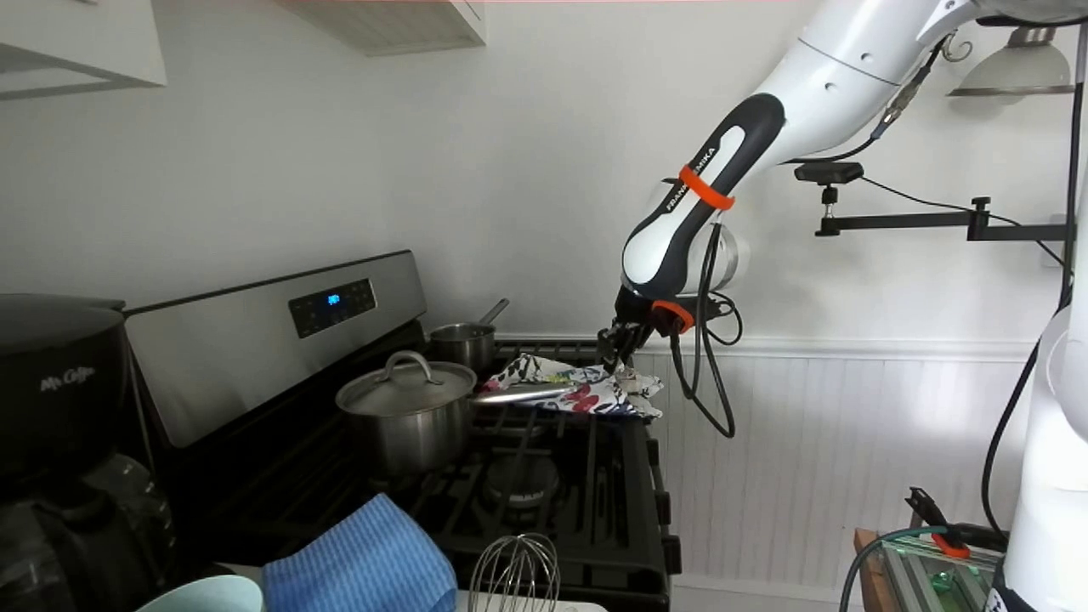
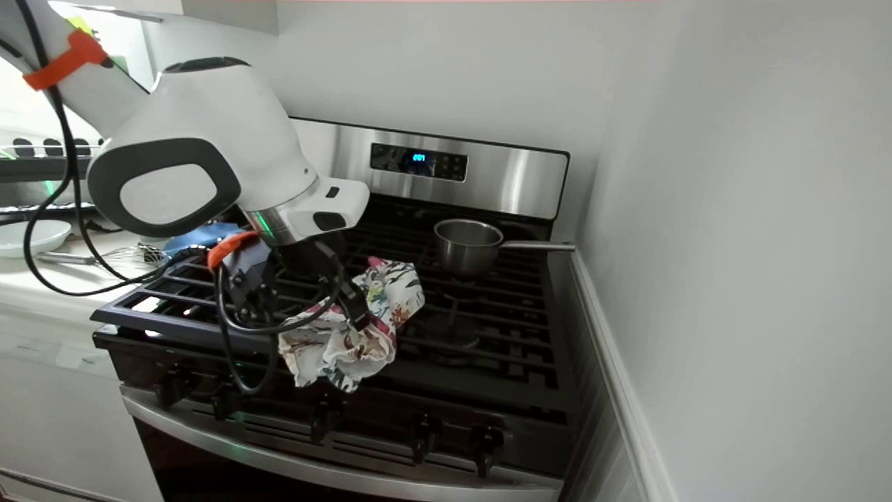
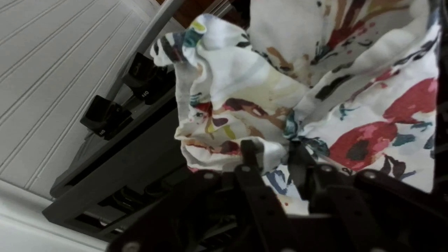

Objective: Pick up the kitchen towel and hang it on the oven door handle

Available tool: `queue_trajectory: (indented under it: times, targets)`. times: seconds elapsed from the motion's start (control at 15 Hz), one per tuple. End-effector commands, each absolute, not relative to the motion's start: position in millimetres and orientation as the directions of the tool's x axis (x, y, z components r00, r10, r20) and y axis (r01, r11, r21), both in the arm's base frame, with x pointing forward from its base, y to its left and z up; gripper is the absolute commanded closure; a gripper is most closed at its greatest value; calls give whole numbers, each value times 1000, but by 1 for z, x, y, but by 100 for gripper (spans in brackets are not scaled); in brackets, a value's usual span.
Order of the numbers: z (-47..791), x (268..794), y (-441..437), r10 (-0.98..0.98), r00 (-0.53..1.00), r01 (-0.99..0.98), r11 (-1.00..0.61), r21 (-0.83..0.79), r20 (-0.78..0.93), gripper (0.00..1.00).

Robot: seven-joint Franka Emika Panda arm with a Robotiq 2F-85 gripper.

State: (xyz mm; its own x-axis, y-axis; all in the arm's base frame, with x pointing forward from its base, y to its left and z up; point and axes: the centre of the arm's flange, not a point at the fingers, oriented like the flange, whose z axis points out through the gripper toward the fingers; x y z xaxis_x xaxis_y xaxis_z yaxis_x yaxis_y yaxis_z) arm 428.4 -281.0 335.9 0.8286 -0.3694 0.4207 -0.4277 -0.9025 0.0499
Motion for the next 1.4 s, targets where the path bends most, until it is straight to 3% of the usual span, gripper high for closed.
queue_trajectory:
  times: [0.0,0.87,1.33]
  targets:
    - [339,434,-293,-348,829,-407,-912,45,438,98]
    - [484,401,-294,-152,928,-215,-964,157,340,99]
    - [590,369,-263,-20,915,-107,-975,193,403,99]
